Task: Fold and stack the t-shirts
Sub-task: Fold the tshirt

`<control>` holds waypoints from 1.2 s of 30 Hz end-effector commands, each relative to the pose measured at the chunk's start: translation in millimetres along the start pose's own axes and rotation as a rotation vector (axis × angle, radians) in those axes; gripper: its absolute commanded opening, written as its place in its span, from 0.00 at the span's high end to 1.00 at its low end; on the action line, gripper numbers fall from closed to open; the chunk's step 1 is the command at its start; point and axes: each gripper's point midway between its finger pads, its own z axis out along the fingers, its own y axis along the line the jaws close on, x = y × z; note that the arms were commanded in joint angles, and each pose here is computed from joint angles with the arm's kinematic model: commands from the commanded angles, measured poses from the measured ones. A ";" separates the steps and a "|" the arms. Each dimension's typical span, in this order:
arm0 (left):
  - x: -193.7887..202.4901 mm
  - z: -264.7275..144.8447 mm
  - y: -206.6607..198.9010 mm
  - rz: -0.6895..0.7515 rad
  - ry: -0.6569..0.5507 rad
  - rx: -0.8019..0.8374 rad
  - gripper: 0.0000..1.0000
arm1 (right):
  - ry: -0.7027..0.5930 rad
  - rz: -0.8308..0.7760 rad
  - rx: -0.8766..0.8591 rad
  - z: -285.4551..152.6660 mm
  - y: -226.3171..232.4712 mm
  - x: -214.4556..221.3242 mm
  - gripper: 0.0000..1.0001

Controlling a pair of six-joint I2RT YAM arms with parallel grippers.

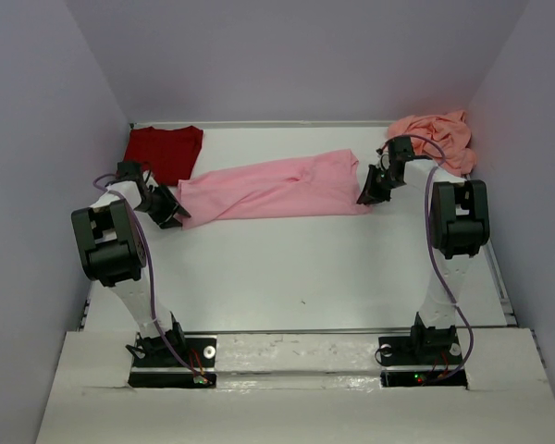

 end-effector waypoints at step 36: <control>-23.5 -13.8 -8.9 0.070 -0.015 -0.023 0.80 | -0.057 0.014 0.080 -19.3 -39.6 -34.4 1.00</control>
